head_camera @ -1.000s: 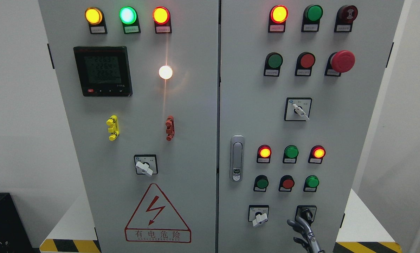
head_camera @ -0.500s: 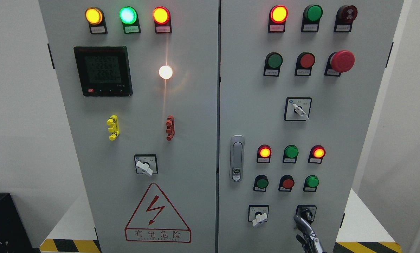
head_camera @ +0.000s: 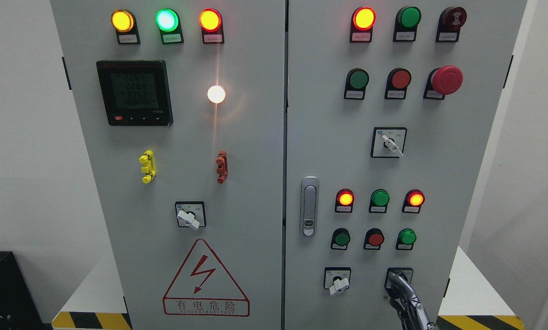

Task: Press green start button

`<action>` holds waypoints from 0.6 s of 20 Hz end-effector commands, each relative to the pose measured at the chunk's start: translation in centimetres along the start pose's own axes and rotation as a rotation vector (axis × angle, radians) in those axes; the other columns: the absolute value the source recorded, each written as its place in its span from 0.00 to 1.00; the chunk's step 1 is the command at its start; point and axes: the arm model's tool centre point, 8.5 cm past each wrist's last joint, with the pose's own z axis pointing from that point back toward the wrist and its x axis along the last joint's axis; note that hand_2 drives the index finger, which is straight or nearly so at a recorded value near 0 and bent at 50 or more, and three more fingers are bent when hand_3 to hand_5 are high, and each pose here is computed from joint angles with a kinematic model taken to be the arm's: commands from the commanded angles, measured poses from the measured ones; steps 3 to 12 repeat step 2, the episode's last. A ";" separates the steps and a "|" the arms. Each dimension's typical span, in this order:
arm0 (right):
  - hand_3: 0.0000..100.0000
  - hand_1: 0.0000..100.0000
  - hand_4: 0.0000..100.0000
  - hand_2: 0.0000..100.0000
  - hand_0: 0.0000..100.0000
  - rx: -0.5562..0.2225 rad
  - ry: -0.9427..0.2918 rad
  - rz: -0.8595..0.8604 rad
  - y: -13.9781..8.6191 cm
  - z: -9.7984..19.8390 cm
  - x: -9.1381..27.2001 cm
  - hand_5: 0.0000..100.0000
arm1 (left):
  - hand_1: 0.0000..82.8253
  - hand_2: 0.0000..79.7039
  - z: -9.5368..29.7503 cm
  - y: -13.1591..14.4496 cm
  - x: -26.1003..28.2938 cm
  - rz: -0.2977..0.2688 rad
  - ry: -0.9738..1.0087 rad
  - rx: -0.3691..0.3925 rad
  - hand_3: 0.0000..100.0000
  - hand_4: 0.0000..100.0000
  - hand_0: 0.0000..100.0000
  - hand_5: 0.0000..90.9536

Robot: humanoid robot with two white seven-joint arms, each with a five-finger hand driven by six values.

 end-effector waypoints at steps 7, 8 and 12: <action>0.00 0.02 0.00 0.00 0.00 0.019 -0.023 -0.019 0.8 -0.3 0.8 0.00 | 0.67 0.00 -0.1 -0.2 2.4 -0.001 -0.050 -0.004 0.00 0.00 0.12 0.00; 0.00 0.02 0.00 0.00 0.00 0.019 -0.023 -0.019 0.8 -0.3 0.8 0.00 | 0.67 0.00 -0.1 -0.2 2.4 -0.001 -0.050 -0.004 0.00 0.00 0.12 0.00; 0.00 0.02 0.00 0.00 0.00 0.019 -0.023 -0.019 0.8 -0.3 0.8 0.00 | 0.67 0.00 -0.1 -0.2 2.4 -0.001 -0.050 -0.004 0.00 0.00 0.12 0.00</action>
